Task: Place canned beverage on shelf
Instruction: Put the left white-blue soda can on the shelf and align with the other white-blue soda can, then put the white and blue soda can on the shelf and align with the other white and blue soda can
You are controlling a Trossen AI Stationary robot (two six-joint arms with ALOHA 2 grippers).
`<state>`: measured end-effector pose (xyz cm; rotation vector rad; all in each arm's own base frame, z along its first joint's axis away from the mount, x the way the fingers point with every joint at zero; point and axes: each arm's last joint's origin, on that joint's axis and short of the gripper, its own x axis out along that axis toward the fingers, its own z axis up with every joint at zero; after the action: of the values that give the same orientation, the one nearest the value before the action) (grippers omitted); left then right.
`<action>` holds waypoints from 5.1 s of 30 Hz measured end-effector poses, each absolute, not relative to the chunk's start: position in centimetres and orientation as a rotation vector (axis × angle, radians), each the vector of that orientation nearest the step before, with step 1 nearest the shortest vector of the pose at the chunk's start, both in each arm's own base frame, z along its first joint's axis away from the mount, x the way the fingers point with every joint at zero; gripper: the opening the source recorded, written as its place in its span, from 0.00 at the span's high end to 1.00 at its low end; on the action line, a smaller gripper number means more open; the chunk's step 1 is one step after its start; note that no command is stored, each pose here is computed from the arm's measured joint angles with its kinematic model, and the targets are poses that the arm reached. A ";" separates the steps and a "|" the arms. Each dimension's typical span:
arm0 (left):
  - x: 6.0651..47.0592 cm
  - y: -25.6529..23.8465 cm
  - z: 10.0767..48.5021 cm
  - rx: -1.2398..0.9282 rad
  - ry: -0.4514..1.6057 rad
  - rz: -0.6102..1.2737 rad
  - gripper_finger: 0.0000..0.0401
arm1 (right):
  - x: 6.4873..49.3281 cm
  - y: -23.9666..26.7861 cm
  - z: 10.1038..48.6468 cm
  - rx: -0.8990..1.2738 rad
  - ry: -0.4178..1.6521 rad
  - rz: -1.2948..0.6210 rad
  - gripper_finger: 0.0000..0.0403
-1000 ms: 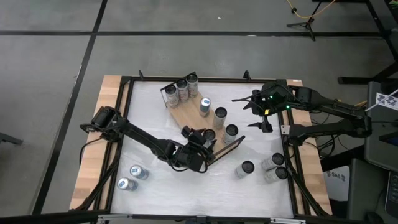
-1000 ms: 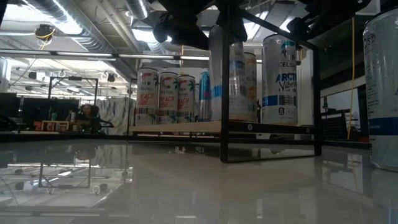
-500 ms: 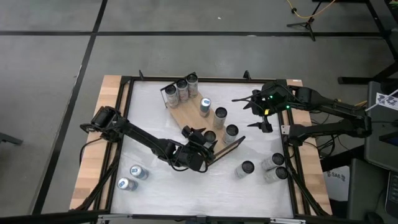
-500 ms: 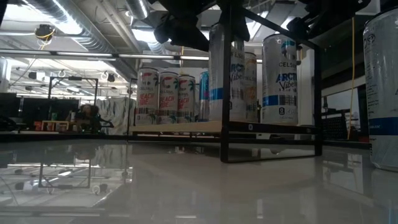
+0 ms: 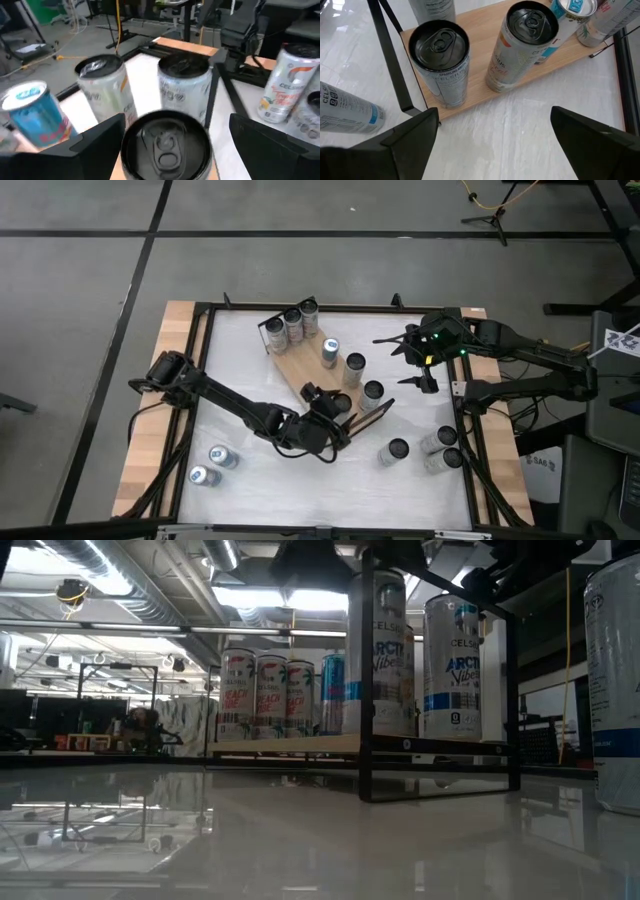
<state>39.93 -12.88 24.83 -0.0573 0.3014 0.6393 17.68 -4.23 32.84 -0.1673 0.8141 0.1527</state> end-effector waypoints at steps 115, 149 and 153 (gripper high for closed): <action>37.5 -5.9 22.5 -0.244 0.643 0.555 0.19 | 17.7 -4.2 32.8 -0.167 0.815 0.153 0.06; 33.7 -8.1 28.7 -0.223 0.570 0.382 0.19 | 17.8 -2.5 34.1 0.278 0.591 0.703 0.06; 33.7 -8.1 28.7 -0.224 0.571 0.382 0.19 | 17.7 -2.4 34.1 0.344 0.597 0.735 0.06</action>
<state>33.67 -8.12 28.70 -0.2238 0.5708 0.3822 17.69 -2.43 34.13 0.3444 0.5971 0.7353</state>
